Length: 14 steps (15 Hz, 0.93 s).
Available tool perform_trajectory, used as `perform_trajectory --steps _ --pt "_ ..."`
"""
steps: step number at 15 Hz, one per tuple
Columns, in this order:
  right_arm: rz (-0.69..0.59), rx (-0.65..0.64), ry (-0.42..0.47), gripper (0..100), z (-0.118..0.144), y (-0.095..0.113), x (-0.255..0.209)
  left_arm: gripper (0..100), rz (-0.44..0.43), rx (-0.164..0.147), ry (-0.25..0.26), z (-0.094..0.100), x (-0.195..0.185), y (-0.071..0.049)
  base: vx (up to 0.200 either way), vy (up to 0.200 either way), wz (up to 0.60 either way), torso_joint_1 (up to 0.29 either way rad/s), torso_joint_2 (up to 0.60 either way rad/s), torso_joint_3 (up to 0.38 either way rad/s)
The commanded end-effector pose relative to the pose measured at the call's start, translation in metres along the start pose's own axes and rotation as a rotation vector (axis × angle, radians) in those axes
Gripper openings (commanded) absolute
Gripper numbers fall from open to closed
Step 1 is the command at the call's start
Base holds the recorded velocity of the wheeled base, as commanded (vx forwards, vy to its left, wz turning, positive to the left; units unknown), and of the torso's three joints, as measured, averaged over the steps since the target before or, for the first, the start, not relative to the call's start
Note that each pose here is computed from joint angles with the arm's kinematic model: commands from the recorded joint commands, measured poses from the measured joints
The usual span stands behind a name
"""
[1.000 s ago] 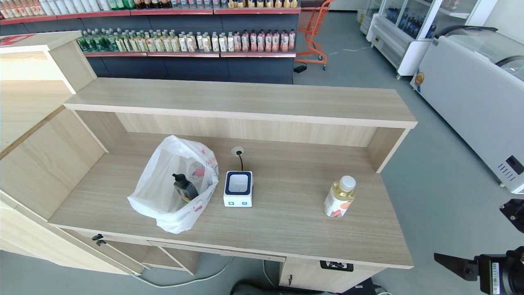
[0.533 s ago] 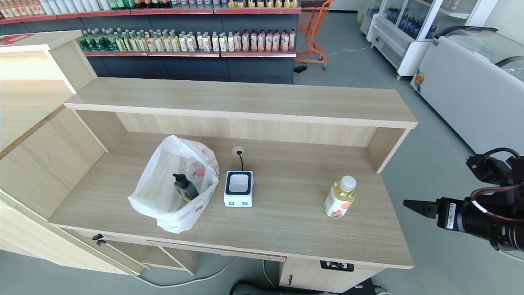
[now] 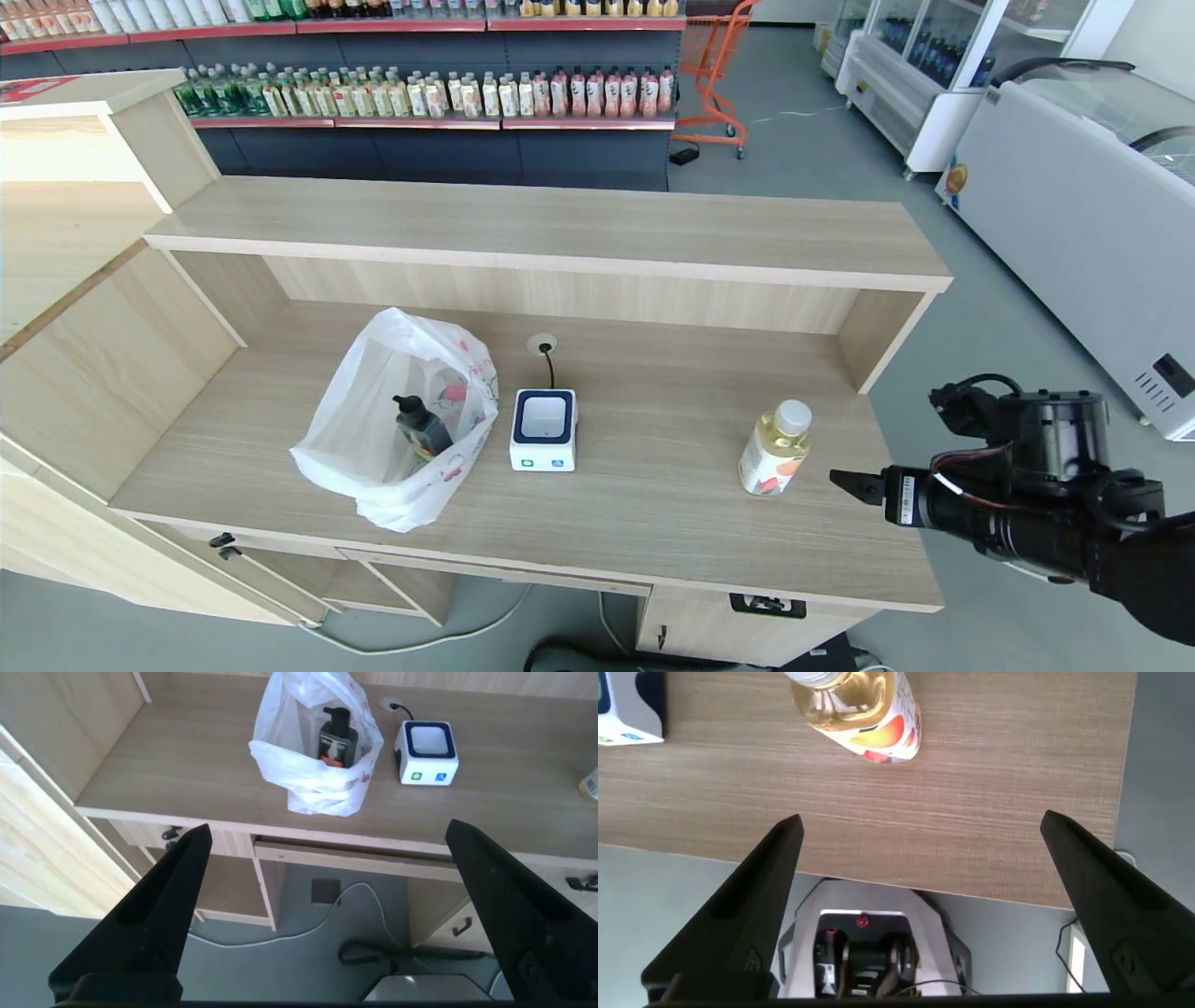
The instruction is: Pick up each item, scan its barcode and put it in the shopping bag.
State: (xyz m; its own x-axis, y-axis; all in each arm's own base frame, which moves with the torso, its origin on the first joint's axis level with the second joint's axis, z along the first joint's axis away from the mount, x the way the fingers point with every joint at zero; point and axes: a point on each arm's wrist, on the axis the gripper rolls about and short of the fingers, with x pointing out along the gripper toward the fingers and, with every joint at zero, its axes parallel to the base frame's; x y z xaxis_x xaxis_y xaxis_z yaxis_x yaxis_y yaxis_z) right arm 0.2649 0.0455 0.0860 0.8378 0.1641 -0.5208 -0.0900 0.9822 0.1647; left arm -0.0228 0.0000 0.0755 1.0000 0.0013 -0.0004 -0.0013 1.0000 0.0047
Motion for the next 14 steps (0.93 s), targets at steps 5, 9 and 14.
perform_trajectory --steps 5,9,14 --pt "0.069 -0.173 -0.001 100 -0.037 0.017 0.065 100 0.000 0.000 0.001 0.000 0.000 0.000 0.000 0.000 0.00 0.000 0.00 0.000" --pt "0.065 -0.266 -0.080 100 -0.036 0.022 0.088 100 0.000 0.000 0.001 0.000 0.000 0.000 0.000 0.000 0.00 0.000 0.00 0.000" --pt "0.085 -0.260 -0.146 100 -0.033 0.029 0.117 100 0.000 0.000 0.001 0.000 0.000 0.000 0.000 0.000 0.00 0.000 0.00 0.000"
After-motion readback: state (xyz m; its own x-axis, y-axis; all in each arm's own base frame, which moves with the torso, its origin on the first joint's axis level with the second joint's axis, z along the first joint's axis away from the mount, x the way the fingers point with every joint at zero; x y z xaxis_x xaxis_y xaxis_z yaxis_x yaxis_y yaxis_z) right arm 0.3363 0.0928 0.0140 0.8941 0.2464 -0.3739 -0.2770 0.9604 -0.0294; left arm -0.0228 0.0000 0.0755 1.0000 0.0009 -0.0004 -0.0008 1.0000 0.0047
